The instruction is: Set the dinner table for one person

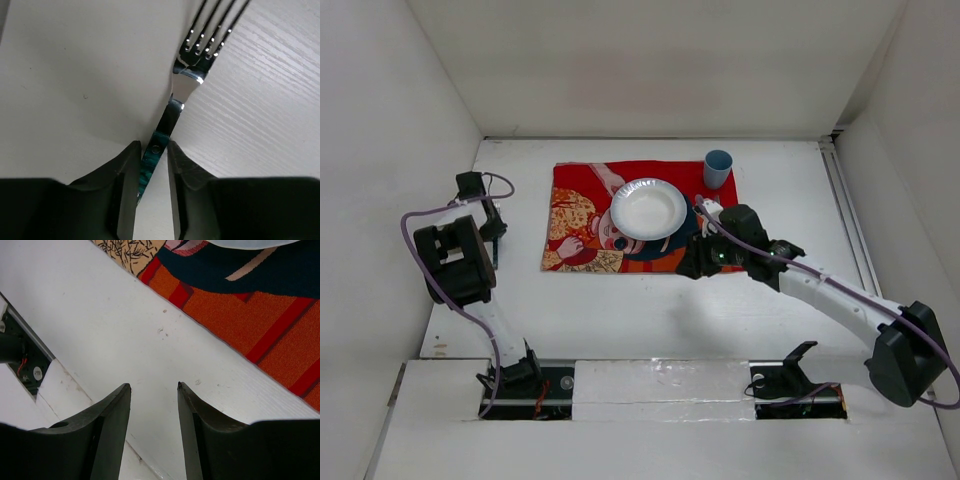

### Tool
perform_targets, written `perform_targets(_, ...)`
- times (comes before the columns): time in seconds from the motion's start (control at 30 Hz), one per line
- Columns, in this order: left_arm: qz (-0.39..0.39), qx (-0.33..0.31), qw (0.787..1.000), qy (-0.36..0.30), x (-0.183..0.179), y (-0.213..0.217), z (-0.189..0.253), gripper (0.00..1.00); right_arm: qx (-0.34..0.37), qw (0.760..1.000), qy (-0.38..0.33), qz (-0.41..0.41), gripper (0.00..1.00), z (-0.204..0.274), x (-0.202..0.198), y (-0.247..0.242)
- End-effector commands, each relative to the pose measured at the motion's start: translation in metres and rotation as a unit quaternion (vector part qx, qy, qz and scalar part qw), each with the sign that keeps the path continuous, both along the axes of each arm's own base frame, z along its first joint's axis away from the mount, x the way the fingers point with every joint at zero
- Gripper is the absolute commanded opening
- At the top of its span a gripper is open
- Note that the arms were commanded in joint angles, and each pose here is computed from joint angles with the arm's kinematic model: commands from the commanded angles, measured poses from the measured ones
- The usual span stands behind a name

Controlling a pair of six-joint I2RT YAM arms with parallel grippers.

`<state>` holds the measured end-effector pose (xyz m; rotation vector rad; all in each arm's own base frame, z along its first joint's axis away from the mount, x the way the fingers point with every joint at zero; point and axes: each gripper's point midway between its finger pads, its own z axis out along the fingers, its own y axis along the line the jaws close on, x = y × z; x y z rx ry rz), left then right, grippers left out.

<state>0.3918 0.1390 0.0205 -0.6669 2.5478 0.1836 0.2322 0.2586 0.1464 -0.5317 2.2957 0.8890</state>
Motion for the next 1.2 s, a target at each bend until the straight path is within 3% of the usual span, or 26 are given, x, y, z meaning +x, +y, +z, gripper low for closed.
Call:
perform_targets(0.0,-0.001,-0.038,0.997,0.075,-0.04,-0.02,-0.03,0.21,0.012,0.999,-0.033,-0.003,0.48,0.013,0.006,0.0)
perform_targets(0.03,-0.001,-0.037,0.997,0.074,-0.037,-0.019,-0.03,0.09,0.015,0.999,-0.037,-0.003,0.48,0.016,0.006,0.0)
perform_targets(0.13,0.013,-0.038,0.996,0.084,-0.039,-0.017,-0.031,0.0,0.013,0.999,-0.038,-0.007,0.48,0.015,0.007,-0.001)
perform_targets(0.2,0.032,-0.015,0.996,0.088,-0.035,-0.01,-0.025,0.0,0.009,0.999,-0.041,-0.017,0.48,0.015,0.011,-0.004)
perform_targets(0.37,0.064,-0.037,0.995,0.06,-0.022,-0.019,0.006,0.0,0.002,0.999,-0.025,-0.024,0.48,0.004,0.017,-0.008)
perform_targets(0.43,0.046,-0.02,0.999,-0.007,-0.004,-0.033,0.059,0.0,0.003,0.999,-0.023,-0.03,0.48,0.005,0.022,-0.011)
perform_targets(0.47,0.033,-0.014,0.999,-0.001,-0.004,-0.043,0.059,0.0,0.003,0.999,-0.023,-0.03,0.48,0.005,0.022,-0.011)
perform_targets(0.5,-0.006,-0.003,0.999,-0.033,0.006,-0.074,0.085,0.0,0.004,0.999,-0.019,-0.033,0.48,0.007,0.022,-0.011)
perform_targets(0.63,-0.112,0.04,0.993,-0.029,0.012,-0.148,0.107,0.0,-0.001,0.999,-0.008,-0.045,0.48,0.012,0.023,-0.015)
perform_targets(0.73,-0.17,0.044,0.984,-0.003,0.007,-0.187,0.102,0.0,0.0,0.999,-0.002,-0.048,0.48,0.017,0.019,-0.017)
perform_targets(0.87,-0.248,-0.012,0.969,0.009,0.002,-0.239,0.089,0.0,-0.012,0.998,-0.001,-0.061,0.48,0.022,0.012,-0.025)
perform_targets(1.17,-0.285,-0.049,0.955,0.064,0.004,-0.261,0.043,0.0,-0.028,0.996,-0.003,-0.086,0.49,0.02,0.01,-0.037)
